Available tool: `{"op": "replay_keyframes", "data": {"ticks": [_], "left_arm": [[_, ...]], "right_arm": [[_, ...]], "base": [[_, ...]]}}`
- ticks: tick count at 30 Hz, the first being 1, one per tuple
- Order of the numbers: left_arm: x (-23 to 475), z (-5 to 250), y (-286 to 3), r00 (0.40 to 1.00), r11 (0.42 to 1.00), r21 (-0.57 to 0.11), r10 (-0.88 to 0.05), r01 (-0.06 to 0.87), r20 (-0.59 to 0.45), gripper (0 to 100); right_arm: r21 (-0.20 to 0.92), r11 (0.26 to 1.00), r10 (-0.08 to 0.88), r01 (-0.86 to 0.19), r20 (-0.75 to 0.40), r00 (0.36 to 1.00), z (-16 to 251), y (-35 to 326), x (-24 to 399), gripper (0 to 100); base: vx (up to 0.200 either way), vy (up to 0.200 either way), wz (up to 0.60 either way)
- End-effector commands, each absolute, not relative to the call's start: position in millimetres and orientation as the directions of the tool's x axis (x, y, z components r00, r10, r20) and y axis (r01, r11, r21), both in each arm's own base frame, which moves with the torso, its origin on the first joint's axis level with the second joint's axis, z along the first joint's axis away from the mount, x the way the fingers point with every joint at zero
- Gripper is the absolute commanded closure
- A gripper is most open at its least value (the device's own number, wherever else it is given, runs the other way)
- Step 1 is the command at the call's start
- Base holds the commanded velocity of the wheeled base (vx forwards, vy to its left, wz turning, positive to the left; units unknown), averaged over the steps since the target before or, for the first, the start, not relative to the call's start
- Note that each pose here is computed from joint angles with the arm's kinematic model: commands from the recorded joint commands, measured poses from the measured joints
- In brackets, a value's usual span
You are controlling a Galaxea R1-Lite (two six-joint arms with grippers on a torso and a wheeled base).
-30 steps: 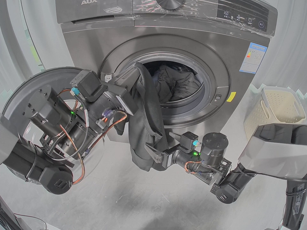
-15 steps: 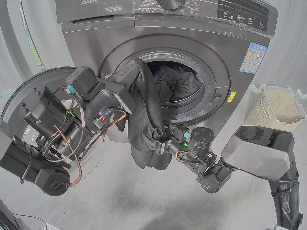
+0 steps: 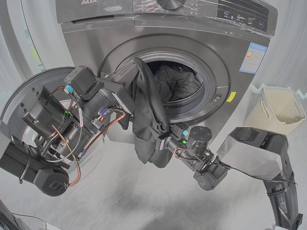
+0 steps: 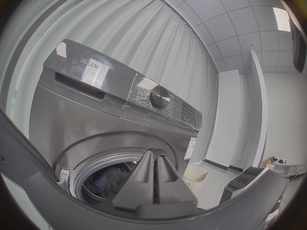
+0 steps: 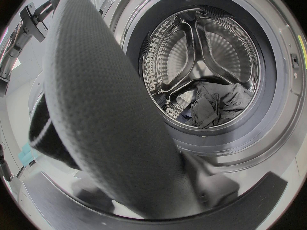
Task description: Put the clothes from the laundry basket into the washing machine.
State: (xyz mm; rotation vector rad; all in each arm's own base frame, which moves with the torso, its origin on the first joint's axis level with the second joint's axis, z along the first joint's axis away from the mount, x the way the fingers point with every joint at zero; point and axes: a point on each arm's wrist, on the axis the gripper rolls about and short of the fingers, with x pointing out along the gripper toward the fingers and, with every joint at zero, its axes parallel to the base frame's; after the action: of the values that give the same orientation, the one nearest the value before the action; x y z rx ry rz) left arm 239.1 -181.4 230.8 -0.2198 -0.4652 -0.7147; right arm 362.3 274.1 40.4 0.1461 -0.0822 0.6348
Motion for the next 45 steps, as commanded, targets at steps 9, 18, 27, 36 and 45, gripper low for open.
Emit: {"op": "replay_keyframes", "data": {"ticks": [9, 18, 27, 36, 45], "left_arm": [[250.1, 214.1, -164.8, 0.714, 0.777, -0.035, -0.56, 0.629, 0.421, 100], [257.3, 152.9, -152.3, 0.753, 0.766, -0.006, -0.63, 0.643, 0.192, 100], [260.2, 109.4, -154.6, 0.764, 0.764, 0.041, -0.645, 0.644, 0.032, 100], [261.2, 107.1, -154.7, 0.765, 0.765, 0.043, -0.644, 0.642, 0.024, 100], [260.7, 107.4, -153.8, 0.767, 0.767, 0.04, -0.641, 0.64, 0.024, 0]], "right_arm": [[0.119, 0.821, 0.546, -0.559, 0.127, 0.828, 71.1, 244.9, 348.9, 100], [0.129, 0.835, 0.51, -0.535, 0.187, 0.84, 117.9, 215.2, 331.0, 100], [0.139, 0.832, 0.496, -0.536, 0.246, 0.833, 142.0, 214.3, 320.8, 100], [0.143, 0.831, 0.494, -0.538, 0.257, 0.831, 147.7, 213.3, 318.2, 100], [0.143, 0.833, 0.489, -0.535, 0.262, 0.832, 149.7, 212.7, 320.5, 100]], "base": [[0.0, 0.0, 0.0], [0.0, 0.0, 0.0], [0.0, 0.0, 0.0], [0.0, 0.0, 0.0], [0.0, 0.0, 0.0]]}}
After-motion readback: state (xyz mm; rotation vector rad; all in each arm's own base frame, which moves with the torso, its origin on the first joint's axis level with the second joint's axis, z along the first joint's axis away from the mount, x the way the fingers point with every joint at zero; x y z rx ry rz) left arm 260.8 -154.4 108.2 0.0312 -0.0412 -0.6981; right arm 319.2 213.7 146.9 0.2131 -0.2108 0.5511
